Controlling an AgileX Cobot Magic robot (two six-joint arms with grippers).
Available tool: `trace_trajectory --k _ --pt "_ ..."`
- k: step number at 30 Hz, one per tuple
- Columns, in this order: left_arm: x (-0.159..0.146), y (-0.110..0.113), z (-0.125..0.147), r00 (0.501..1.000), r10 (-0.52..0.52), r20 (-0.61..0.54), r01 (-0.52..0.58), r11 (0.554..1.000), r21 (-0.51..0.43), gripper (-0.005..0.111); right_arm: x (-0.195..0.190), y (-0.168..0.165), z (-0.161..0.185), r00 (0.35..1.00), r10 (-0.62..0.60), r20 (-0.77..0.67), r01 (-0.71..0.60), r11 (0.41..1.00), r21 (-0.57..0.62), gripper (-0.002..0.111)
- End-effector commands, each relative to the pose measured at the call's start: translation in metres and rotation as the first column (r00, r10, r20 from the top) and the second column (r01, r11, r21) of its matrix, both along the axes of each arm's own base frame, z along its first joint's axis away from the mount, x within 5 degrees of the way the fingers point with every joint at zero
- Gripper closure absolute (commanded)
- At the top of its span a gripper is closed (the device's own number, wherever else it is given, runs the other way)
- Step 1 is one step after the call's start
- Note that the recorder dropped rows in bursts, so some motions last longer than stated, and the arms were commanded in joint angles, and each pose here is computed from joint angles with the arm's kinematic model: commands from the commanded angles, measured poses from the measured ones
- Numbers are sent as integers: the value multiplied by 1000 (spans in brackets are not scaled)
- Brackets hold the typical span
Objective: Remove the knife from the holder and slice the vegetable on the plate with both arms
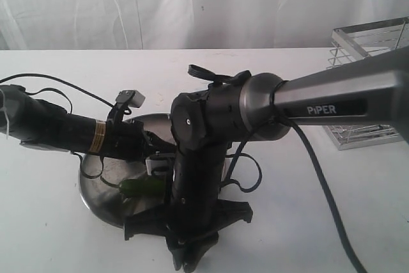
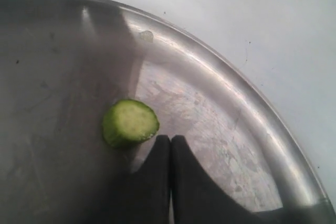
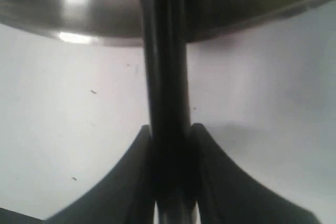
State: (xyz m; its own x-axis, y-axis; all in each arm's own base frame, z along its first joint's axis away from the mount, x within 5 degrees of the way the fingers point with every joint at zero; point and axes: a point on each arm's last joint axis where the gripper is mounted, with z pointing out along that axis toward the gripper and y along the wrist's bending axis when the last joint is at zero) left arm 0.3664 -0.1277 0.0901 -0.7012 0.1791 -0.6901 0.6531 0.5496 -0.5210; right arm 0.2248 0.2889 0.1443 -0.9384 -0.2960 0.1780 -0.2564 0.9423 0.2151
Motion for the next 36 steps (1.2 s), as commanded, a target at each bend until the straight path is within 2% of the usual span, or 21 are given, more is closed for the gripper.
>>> trace_trajectory --k 1,6,8,11,13,17,24,27,31,36 --pt "-10 9 -34 997 -19 -71 32 980 194 107 -7 -7 3 997 50 -58 -53 997 -60 108" --pt "-9 7 -31 997 -3 -77 15 987 160 107 -9 -11 10 995 68 -72 -73 995 -61 108" --pt "-5 3 -24 998 -12 -68 19 995 97 107 -9 -11 11 995 68 -69 -72 996 -59 108" --pt "0 0 -3 997 -71 -35 69 996 -48 107 -8 -10 11 996 68 -55 -71 996 -51 108" --pt "3 2 10 996 -92 -8 91 991 -99 107 -8 -10 10 996 72 -56 -75 996 -52 108" --pt "-1 4 15 991 -133 -9 132 989 -69 107 -8 -10 10 995 81 -55 -84 995 -49 108" --pt "-23 -18 3 969 -248 -24 248 969 0 107 -6 -8 9 997 74 -36 -75 997 -31 108" --pt "-29 -24 -6 972 -231 -45 234 970 66 107 -5 -7 9 997 69 -26 -69 997 -22 108" --pt "-35 -22 -18 980 -189 -69 197 969 152 107 -4 -7 9 997 70 -15 -70 997 -21 108" --pt "-36 -21 -21 981 -181 -74 191 967 169 107 2 -4 3 998 47 30 -47 999 -4 108"
